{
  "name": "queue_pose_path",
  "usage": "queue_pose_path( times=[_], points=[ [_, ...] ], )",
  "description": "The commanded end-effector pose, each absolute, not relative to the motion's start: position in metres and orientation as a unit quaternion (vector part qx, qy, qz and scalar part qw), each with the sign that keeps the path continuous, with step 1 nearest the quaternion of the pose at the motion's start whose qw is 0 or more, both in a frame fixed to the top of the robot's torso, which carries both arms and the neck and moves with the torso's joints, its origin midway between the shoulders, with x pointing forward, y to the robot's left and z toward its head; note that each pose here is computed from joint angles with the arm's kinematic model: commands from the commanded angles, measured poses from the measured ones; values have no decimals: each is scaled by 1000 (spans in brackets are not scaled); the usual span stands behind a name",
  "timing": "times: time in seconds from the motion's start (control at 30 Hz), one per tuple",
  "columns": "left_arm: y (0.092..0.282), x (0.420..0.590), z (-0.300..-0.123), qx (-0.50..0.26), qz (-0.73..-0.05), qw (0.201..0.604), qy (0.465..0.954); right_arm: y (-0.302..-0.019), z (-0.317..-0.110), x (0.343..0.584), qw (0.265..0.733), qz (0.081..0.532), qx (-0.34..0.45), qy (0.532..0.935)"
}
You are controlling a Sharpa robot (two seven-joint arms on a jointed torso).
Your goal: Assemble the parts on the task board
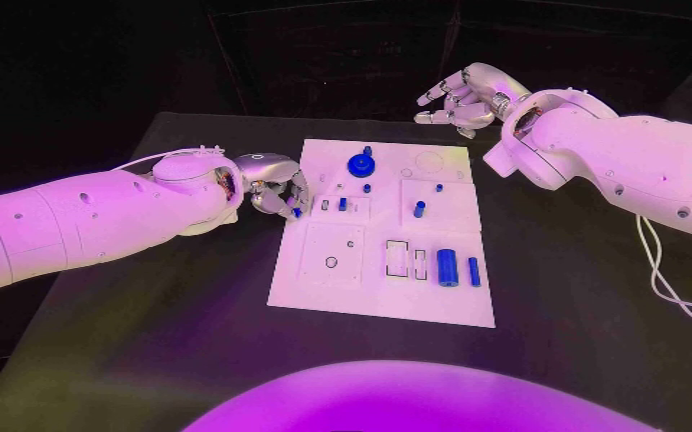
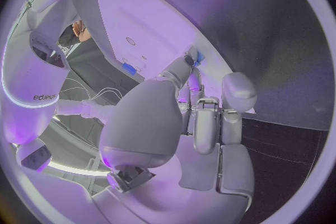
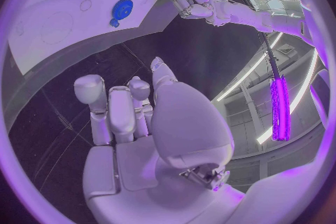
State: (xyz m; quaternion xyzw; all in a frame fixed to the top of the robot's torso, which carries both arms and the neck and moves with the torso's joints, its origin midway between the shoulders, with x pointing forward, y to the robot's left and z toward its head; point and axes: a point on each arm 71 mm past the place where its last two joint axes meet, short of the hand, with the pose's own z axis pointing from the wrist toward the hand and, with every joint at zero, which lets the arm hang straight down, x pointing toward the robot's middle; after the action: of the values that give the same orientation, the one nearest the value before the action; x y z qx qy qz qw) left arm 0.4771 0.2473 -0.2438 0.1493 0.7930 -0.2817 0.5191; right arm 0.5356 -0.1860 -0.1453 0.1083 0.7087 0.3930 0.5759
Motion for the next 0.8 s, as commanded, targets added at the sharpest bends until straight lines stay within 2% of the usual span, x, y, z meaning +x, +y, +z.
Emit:
queue_pose_path(
  times=[0.03,0.8],
  points=[
    [246,476,-242,145,-296,526,784,-185,-144,535,575,397,105,707],
    [255,477,-243,122,-299,514,794,-185,-144,536,574,397,105,708]
  ],
)
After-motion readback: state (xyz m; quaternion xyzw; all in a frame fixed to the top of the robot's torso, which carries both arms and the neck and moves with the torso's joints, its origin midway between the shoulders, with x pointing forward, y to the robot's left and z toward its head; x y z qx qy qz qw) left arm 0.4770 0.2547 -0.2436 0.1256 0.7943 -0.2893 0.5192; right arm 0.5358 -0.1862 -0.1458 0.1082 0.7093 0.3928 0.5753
